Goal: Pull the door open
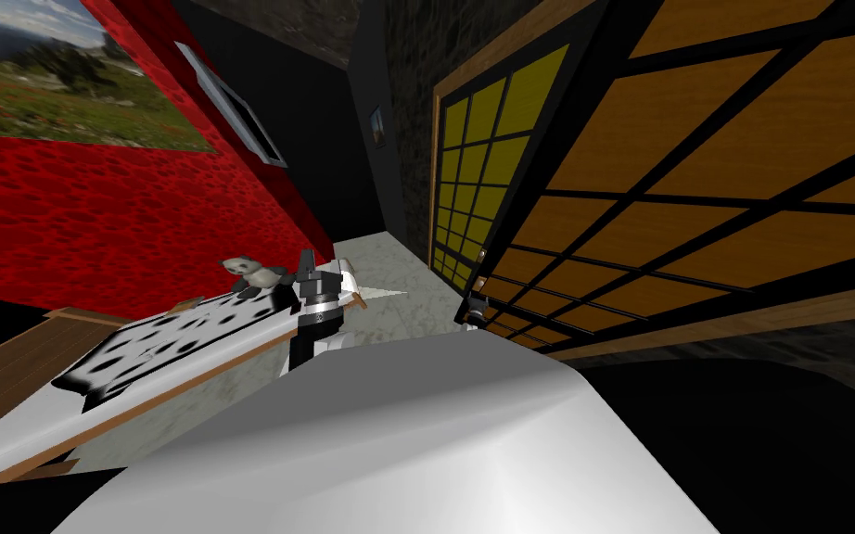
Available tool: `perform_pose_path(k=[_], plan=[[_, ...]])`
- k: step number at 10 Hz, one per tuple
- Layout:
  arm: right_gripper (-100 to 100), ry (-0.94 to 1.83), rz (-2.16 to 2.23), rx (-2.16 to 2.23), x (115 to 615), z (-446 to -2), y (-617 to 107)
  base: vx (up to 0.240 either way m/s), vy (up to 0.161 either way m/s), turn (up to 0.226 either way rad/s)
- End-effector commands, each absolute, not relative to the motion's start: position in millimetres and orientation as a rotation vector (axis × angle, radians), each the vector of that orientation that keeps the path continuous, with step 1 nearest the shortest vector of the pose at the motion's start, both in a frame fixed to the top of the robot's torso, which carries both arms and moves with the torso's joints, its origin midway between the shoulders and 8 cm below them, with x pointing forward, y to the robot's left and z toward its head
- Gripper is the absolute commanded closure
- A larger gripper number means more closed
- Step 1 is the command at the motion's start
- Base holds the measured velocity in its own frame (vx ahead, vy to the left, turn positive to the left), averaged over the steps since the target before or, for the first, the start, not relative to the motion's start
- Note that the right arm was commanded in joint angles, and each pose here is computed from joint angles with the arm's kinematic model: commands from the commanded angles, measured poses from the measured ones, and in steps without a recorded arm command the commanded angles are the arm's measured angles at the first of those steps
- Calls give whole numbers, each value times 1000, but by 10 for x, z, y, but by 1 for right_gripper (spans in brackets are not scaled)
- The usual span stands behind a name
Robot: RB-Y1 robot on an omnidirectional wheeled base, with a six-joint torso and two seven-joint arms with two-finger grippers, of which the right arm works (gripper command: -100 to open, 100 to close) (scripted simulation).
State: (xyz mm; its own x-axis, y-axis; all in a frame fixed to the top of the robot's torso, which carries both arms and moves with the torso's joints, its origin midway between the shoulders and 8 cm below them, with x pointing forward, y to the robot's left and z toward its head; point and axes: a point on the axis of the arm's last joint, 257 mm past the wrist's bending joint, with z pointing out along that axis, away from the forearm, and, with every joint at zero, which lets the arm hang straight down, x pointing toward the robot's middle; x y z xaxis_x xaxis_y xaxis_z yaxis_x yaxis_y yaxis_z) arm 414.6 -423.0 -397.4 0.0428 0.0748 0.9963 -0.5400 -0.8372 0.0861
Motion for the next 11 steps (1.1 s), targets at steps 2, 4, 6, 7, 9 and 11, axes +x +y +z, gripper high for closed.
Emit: perform_pose_path(k=[2,4,6,7,9,11], plan=[[-100,-548,1885,1891,4155,-3979,-4220,-94,1,51],[-100,-532,1877,1888,4073,-3989,-4356,29,4,8],[-100,-535,1877,1885,3960,-3999,-4542,184,3,9],[-100,-535,1877,1884,3894,-4001,-4648,197,7,10],[-100,-536,1876,1883,3794,-3999,-4806,238,-13,5],[-100,-537,1876,1883,3674,-3991,-4990,167,-9,7]])
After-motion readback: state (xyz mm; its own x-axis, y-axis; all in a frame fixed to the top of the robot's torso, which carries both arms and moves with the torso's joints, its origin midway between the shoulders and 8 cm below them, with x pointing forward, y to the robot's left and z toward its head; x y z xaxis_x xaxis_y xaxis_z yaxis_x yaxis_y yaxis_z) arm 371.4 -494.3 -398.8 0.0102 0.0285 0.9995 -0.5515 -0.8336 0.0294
